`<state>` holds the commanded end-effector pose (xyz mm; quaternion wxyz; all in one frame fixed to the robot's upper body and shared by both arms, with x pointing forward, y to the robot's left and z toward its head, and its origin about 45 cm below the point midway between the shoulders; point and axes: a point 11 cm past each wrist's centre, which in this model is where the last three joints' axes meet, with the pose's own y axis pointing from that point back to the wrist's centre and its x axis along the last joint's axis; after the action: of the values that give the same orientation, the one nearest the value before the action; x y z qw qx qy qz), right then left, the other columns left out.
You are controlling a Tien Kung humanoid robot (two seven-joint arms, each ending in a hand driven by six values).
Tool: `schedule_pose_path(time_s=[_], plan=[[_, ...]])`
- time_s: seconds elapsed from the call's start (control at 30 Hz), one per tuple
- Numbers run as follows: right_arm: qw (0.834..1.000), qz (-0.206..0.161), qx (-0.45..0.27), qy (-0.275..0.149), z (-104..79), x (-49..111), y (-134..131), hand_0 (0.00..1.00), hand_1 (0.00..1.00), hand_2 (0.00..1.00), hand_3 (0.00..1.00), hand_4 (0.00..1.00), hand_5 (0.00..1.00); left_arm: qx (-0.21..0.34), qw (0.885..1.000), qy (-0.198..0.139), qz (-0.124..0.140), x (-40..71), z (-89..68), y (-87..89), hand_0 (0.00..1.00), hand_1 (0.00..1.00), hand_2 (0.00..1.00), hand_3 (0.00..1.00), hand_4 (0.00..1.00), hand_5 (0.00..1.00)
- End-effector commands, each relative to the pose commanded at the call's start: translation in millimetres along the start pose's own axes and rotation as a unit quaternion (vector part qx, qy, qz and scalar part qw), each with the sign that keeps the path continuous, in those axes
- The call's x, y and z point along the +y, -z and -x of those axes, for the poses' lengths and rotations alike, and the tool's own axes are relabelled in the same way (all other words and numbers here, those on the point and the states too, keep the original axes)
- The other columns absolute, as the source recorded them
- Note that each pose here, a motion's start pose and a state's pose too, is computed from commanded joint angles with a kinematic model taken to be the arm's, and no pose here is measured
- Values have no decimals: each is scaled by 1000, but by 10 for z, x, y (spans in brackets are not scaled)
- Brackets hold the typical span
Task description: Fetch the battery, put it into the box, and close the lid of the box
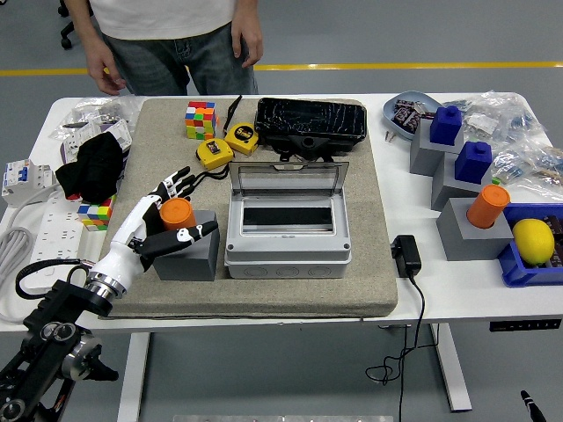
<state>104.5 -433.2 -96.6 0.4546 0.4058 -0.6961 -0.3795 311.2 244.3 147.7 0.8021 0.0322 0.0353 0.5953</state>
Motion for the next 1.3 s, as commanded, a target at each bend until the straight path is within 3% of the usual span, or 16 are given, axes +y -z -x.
schedule_pose_path(time_s=[0.27,0.3,0.8,1.3], plan=[[1000,2,0,-1,-11,0,-9,953,849,794,804,998,998,-2,1000,-8,6,-25,-12,-15,937,957,944,926,998,55],[1000,2,1,-1,-12,0,-10,953,849,792,804,998,998,-1,1000,-9,7,-28,-8,-11,895,921,908,824,998,45],[1000,1,-1,-1,-11,-1,1,952,848,792,804,998,998,8,1000,-15,22,-126,84,-48,875,899,858,808,998,31],[1000,0,-2,-1,-10,-1,14,954,849,792,803,998,998,-9,1000,-16,13,-142,107,-2,860,892,861,818,998,13]])
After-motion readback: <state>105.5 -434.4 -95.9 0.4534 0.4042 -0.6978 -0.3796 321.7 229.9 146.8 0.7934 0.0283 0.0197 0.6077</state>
